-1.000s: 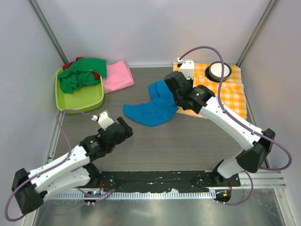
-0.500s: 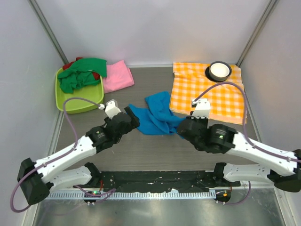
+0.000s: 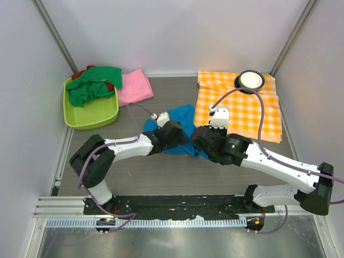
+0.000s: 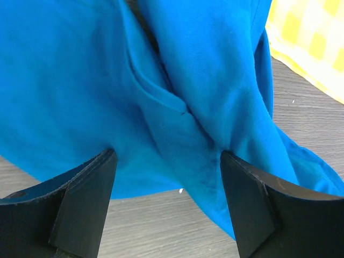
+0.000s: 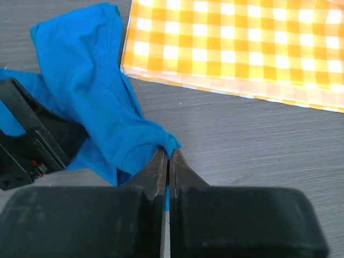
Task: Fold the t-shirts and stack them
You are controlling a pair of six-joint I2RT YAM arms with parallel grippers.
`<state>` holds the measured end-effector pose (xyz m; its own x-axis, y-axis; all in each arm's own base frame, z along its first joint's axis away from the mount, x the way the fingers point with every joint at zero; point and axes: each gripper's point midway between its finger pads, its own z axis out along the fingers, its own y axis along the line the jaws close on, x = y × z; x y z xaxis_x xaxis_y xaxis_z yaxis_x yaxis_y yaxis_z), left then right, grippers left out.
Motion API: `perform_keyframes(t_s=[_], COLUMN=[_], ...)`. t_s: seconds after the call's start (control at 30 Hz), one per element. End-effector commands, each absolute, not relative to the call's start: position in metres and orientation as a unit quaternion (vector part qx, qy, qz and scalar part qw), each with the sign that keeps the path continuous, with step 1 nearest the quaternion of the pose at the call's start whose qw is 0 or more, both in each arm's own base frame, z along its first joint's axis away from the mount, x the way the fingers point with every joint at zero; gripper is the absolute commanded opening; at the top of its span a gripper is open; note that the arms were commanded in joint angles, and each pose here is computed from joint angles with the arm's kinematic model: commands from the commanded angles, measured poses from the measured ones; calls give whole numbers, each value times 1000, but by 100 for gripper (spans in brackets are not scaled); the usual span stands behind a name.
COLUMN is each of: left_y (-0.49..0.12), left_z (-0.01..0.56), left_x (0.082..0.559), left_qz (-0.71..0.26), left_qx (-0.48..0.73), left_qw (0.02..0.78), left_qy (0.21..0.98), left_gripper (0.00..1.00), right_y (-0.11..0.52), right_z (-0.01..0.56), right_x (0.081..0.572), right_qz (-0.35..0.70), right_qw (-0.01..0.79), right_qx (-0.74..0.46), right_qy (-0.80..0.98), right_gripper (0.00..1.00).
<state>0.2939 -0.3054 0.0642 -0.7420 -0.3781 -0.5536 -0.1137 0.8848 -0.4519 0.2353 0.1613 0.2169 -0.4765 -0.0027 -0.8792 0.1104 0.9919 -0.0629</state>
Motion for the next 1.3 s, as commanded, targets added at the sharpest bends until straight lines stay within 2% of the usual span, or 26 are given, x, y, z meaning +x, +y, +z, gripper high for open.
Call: perform_keyframes(t_s=[0.0,0.13,0.2,0.23,0.33,0.5,0.57,0.6,0.77,0.87,0.97,1.07,1.23,1.27], left_y=[-342,-343,-340,-340,-336,-328,-325,-324,-322,-320,-321,-302,-286,-287], left_z=[90,91,90,96,106,111,107,105,118,127,113,76,46,47], left_x=[313,321,321,321,319,318,317,315,290,250,188,139,98,92], left_qz=[-261,-254,-249,-253,-257,-244,-233,-232,-244,-248,-268,-263,-241,-240], left_qx=[-130,-131,-132,-133,-133,-127,-126,-125,-117,-100,-86,-88,-90,-82], left_qw=[353,363,366,370,377,385,384,381,391,406,384,359,344,348], left_qy=[889,887,887,884,880,881,884,886,879,874,879,891,903,902], left_gripper=[81,78,69,54,21,18,3,0,0,0,0,0,1,4], right_y=[160,155,154,153,153,158,159,159,156,157,154,151,149,149], right_z=[234,223,216,214,210,203,203,202,204,204,204,204,204,205], right_x=[250,250,249,249,249,249,249,250,251,253,255,257,259,260], right_qz=[-21,-24,-27,-27,-28,-27,-24,-25,-31,-34,-40,-44,-48,-47], right_qw=[533,525,520,520,517,509,511,510,515,513,512,511,508,509], right_qx=[68,74,69,71,70,65,65,66,69,66,66,70,71,71], right_qy=[843,848,851,851,853,858,857,857,854,855,855,856,857,857], right_gripper=[1,1,1,1,1,1,1,1,1,1,1,1,1,1])
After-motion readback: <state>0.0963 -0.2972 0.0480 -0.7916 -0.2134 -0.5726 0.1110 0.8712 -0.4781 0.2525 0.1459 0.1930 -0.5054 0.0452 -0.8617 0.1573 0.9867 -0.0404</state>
